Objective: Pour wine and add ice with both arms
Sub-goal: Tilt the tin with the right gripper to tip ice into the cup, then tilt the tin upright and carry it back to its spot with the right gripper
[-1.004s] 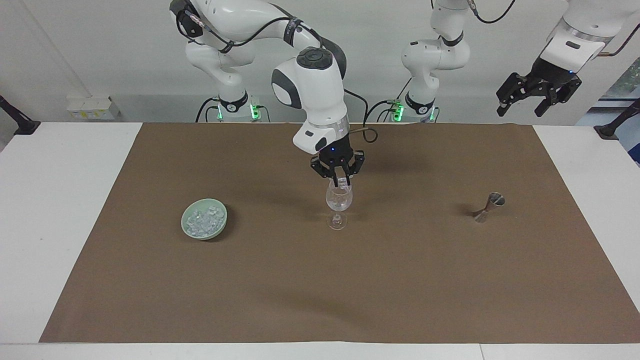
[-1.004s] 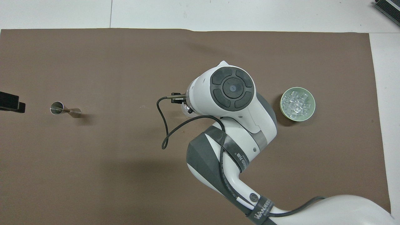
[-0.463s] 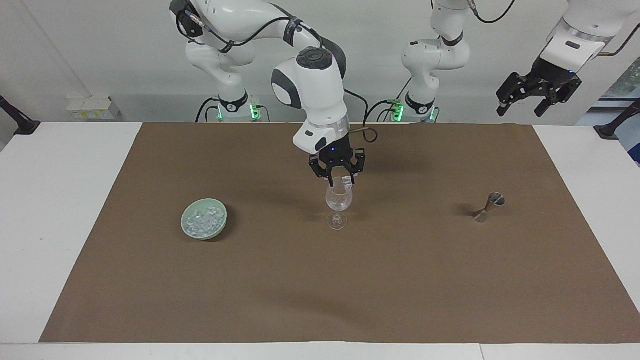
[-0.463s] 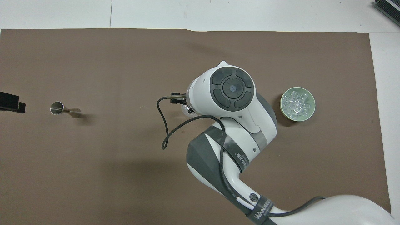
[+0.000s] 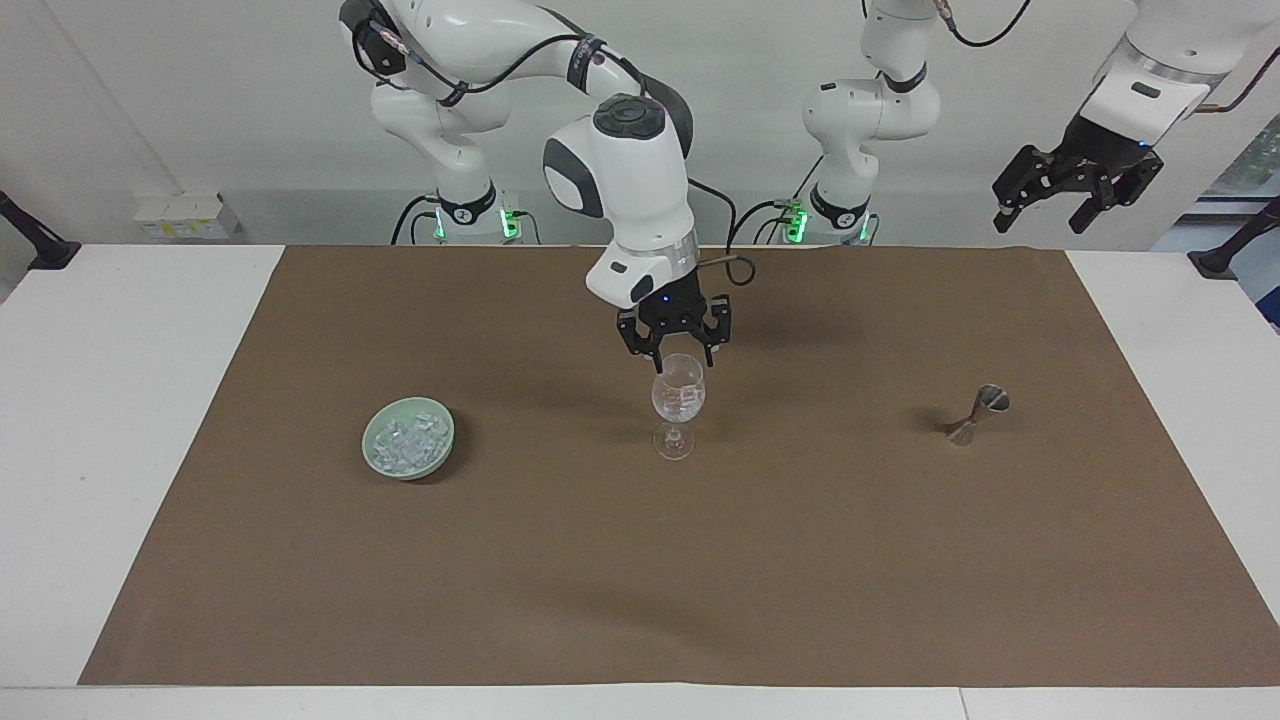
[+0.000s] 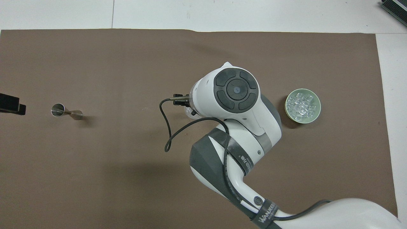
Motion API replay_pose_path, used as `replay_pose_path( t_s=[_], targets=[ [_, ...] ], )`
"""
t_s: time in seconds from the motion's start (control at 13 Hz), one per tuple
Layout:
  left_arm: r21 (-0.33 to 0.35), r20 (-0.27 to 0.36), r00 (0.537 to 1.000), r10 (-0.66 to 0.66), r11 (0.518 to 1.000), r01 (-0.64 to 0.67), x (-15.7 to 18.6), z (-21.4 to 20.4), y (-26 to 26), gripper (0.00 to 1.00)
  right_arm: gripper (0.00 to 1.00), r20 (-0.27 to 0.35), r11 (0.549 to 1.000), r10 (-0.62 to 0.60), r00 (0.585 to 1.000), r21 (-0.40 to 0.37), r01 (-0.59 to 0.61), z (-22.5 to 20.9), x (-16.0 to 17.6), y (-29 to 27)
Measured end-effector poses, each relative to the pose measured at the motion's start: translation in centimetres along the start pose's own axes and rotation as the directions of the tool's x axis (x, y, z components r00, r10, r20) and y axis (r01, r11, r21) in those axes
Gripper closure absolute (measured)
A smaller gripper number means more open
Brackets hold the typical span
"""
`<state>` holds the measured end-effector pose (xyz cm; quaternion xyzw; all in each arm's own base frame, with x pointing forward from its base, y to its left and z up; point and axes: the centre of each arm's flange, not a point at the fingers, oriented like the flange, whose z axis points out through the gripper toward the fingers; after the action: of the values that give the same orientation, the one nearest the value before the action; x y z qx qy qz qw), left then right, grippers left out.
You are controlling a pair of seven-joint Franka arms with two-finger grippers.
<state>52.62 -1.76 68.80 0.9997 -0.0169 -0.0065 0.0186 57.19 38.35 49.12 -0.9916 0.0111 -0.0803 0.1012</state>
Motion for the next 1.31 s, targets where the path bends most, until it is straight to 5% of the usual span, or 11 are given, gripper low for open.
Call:
replay_pose_path(
  t_s=[0.23,0.46,0.93,1.31],
  targets=[
    [0.0,0.0,1.0,0.0,1.0,0.0,0.0,0.0,0.0,0.0,0.27,-0.002,1.0,-0.001,1.0,-0.002,0.001,0.0,0.0,0.0],
    [0.0,0.0,1.0,0.0,1.0,0.0,0.0,0.0,0.0,0.0,0.0,-0.03,0.999,-0.024,0.999,-0.029,0.023,-0.1,0.2,0.2],
    [0.0,0.001,1.0,0.0,1.0,0.0,0.0,0.0,0.0,0.0,0.0,-0.12,0.998,-0.019,0.993,-0.057,0.012,-3.3,2.3,1.8],
    [0.0,0.001,1.0,0.0,1.0,0.0,0.0,0.0,0.0,0.0,0.0,-0.147,0.983,0.024,0.989,-0.178,-0.051,-8.7,3.7,7.3]
  ],
)
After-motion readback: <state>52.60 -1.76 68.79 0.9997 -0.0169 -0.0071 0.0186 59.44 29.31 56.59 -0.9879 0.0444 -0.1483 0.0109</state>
